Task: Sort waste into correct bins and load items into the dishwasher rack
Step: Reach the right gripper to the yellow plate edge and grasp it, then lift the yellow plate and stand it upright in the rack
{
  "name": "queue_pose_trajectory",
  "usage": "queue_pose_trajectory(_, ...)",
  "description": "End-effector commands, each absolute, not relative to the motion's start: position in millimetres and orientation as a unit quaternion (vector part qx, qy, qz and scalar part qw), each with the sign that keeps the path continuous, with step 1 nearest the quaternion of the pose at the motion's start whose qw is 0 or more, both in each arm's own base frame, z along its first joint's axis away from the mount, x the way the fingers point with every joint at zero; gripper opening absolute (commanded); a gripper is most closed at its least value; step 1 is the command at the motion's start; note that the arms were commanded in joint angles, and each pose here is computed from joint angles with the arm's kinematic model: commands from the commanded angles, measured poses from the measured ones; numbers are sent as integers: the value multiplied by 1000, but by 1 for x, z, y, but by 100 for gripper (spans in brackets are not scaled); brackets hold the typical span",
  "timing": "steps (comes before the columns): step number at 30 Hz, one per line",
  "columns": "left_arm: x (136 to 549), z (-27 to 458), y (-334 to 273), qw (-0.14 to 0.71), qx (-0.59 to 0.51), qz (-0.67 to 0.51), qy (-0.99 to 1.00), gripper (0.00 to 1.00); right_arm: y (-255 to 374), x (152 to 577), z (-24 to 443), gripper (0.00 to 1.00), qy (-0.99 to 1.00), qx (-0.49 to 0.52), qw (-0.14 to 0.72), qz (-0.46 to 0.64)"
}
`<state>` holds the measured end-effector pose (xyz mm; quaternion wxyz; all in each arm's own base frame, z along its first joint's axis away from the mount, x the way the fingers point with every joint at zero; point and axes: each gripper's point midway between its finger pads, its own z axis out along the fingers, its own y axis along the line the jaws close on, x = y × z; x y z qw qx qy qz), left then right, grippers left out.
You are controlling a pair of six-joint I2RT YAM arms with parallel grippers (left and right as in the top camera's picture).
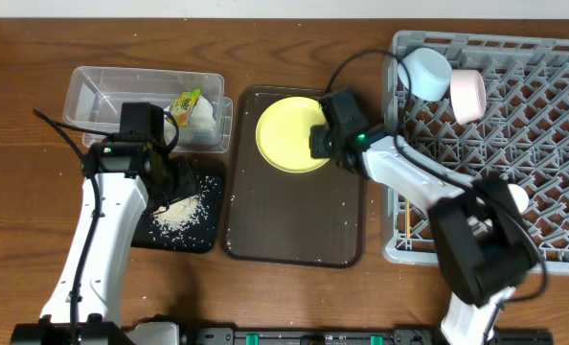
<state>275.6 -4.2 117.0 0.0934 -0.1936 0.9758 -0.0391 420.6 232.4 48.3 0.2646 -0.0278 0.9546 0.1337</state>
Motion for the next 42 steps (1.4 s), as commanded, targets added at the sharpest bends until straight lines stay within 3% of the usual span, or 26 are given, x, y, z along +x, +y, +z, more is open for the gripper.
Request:
queue_pose_trajectory(1, 275, 117, -1, 94, -199, -33, 975, 63, 208, 436, 89, 40, 940, -13, 328, 93)
queue_pose_trajectory(6, 275, 117, -1, 94, -199, -33, 975, 63, 189, 436, 79, 43, 947, -2, 317, 62)
queue_pose_trajectory(18, 275, 117, -1, 94, -199, -33, 975, 63, 193, 413, -3, 41, 976, -6, 210, 56)
queue_pose_trajectory(22, 275, 117, -1, 94, -199, -33, 975, 63, 192, 410, -8, 32, 978, -7, 203, 52)
queue_pose_trajectory(25, 275, 117, -1, 94, -199, -33, 975, 63, 191, 409, -5, 14, 978, -7, 203, 52)
queue_pose_trajectory(28, 275, 117, -1, 94, -199, -33, 975, 63, 186, 413, 7, 1, 976, 0, 213, 55)
queue_pose_trajectory(32, 275, 117, -1, 94, -199, -33, 975, 63, 174, 424, 40, 1, 968, 13, 244, 66)
queue_pose_trajectory(42, 275, 117, -1, 94, -199, -33, 975, 63, 140, 424, 177, 1, 924, -51, 375, 57)
